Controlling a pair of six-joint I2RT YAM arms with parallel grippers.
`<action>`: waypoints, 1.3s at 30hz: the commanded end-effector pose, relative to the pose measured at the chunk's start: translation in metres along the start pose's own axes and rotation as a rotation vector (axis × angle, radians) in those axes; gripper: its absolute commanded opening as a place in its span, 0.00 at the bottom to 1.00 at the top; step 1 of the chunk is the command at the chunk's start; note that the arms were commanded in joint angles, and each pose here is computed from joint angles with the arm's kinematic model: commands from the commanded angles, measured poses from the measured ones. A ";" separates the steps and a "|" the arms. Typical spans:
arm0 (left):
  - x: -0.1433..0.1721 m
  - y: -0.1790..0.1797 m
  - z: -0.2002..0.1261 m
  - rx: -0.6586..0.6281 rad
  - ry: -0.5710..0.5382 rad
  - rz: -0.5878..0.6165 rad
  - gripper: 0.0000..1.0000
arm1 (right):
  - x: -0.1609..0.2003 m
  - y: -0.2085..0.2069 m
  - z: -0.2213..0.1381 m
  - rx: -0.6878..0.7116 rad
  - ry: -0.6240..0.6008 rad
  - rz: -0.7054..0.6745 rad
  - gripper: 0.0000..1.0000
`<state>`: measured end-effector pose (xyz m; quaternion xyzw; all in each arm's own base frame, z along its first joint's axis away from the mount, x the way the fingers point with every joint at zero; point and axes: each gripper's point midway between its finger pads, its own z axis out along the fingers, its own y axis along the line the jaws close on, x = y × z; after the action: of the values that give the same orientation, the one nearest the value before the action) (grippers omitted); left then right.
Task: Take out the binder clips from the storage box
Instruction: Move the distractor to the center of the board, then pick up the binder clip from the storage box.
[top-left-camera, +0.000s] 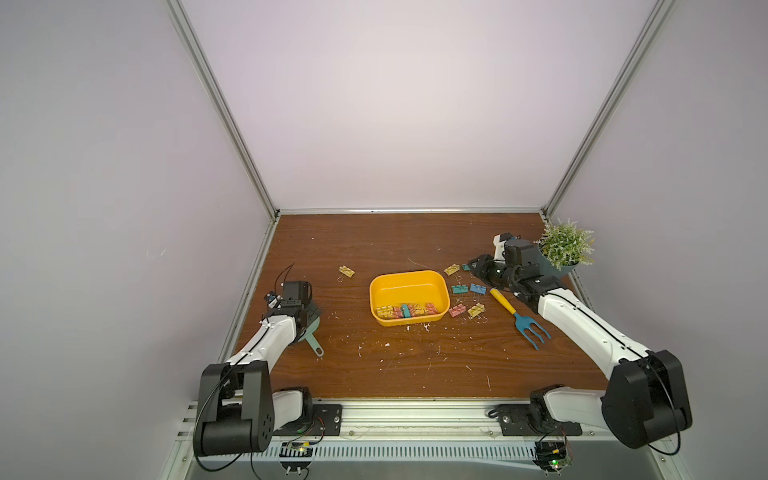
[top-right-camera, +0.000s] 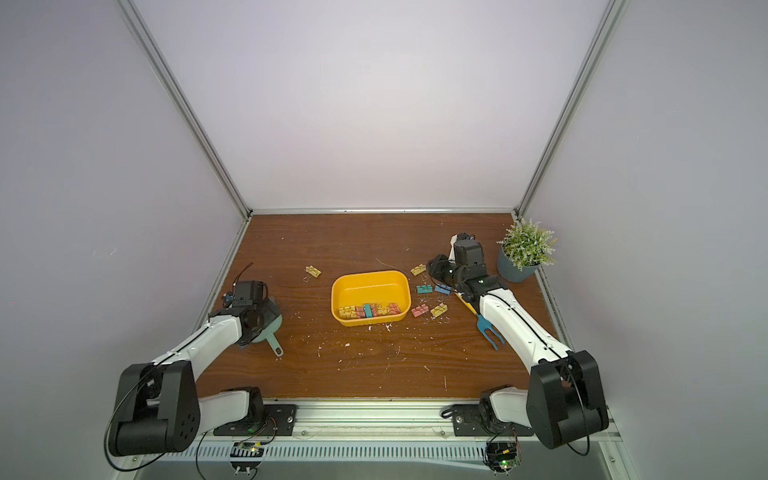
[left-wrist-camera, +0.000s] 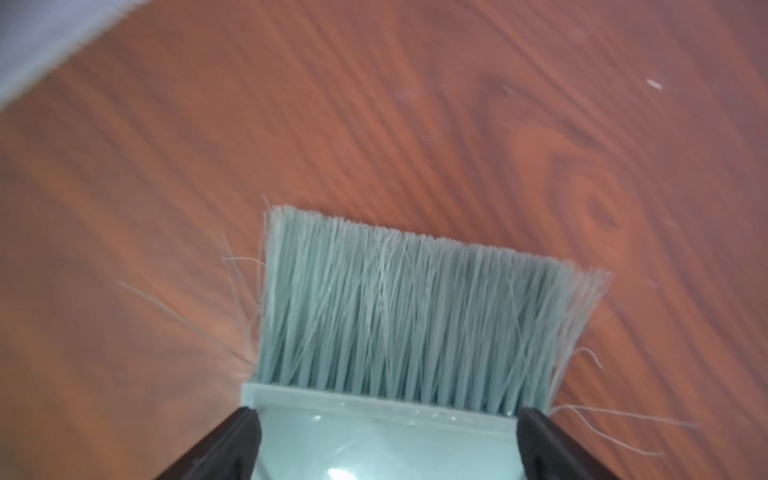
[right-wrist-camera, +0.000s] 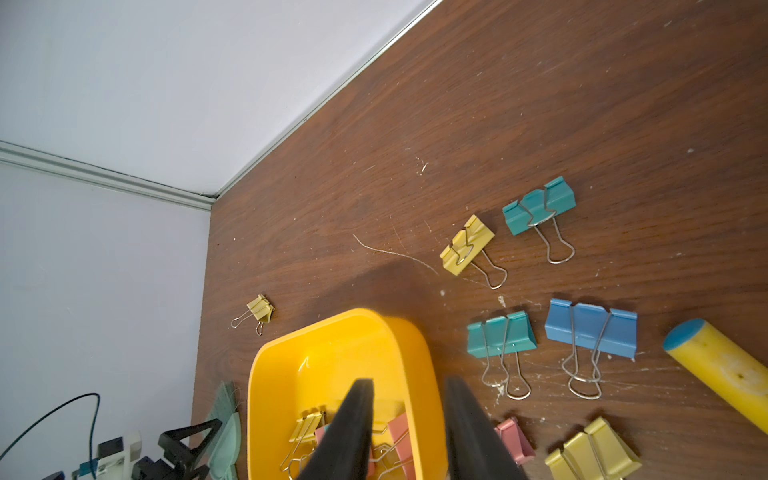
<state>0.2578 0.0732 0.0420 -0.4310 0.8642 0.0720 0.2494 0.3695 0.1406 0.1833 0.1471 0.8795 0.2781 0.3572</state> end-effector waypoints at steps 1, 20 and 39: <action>-0.028 0.012 -0.018 -0.086 -0.075 0.013 0.99 | -0.010 0.013 -0.008 -0.029 -0.021 -0.046 0.35; 0.158 -0.228 -0.160 0.753 0.194 0.760 0.58 | 0.034 0.037 -0.002 -0.095 0.098 -0.159 0.35; 0.208 -0.246 -0.136 0.701 0.310 0.791 0.35 | 0.070 0.076 0.005 -0.227 0.211 -0.246 0.36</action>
<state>0.2941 -0.2615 0.0768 0.0222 0.9607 -0.1873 0.2037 0.3311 0.2106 0.1747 0.0141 0.8970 0.3147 0.3101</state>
